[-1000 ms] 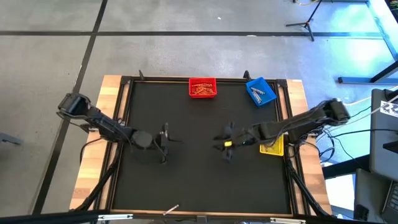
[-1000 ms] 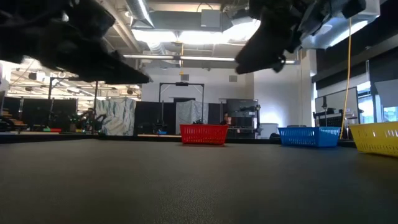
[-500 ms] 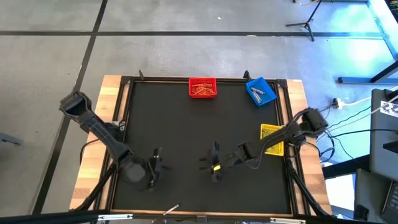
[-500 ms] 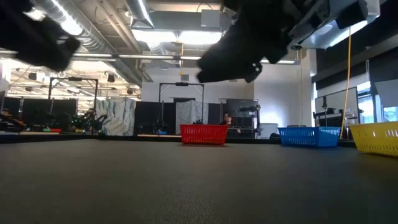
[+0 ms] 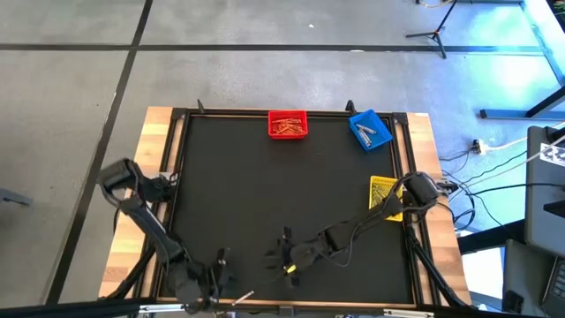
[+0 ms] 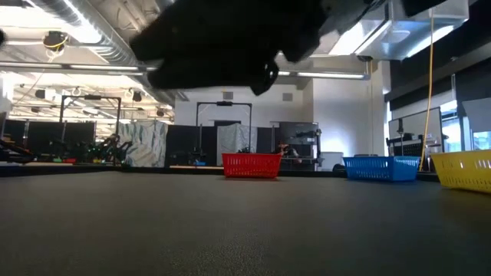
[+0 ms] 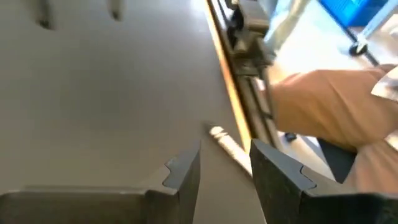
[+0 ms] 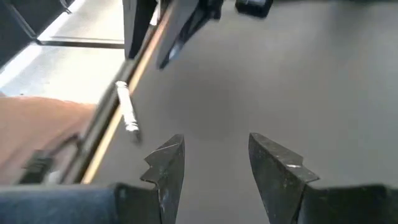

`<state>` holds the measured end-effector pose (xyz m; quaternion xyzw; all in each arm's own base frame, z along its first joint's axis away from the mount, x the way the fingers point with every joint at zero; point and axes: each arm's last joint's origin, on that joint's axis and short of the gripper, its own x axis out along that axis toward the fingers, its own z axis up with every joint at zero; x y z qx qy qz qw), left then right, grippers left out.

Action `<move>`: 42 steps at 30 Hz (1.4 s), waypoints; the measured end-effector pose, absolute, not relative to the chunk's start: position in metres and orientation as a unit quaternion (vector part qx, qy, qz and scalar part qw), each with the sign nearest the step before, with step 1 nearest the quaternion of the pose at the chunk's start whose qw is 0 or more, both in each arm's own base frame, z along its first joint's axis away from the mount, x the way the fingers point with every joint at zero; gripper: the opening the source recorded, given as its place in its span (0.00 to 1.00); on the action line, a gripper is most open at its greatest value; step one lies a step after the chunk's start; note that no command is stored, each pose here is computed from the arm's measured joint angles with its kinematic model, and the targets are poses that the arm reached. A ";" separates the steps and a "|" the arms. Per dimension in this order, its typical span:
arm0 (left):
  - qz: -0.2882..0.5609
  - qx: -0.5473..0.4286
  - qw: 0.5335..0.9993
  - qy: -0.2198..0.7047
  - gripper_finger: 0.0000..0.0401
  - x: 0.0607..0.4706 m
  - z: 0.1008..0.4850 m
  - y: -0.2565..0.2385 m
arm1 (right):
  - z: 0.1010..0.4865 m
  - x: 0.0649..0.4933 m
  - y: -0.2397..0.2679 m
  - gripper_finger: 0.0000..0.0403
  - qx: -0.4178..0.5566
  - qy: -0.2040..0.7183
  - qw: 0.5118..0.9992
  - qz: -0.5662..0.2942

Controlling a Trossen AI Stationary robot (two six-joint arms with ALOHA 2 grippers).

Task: Sort crayons
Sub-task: Put the black crayon into the blue bin

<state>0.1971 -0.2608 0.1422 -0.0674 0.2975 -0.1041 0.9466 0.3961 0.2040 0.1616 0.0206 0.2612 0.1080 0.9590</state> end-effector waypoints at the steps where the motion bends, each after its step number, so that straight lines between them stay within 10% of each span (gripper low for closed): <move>1: -0.107 -0.063 0.945 0.302 0.33 0.199 0.142 -0.269 | 0.162 0.395 0.207 0.44 0.021 0.258 0.960 0.108; 23: -0.031 -0.002 0.933 0.358 0.32 0.224 0.096 -0.317 | 0.163 0.375 0.241 0.44 0.069 0.258 0.959 0.099; 34: -0.038 0.031 0.930 0.363 0.04 0.226 0.095 -0.314 | 0.162 0.375 0.241 0.44 0.073 0.259 0.958 0.097; 42: -0.033 0.070 0.936 0.344 0.03 0.226 0.112 -0.307 | 0.174 0.371 0.239 0.44 0.063 0.262 0.957 0.108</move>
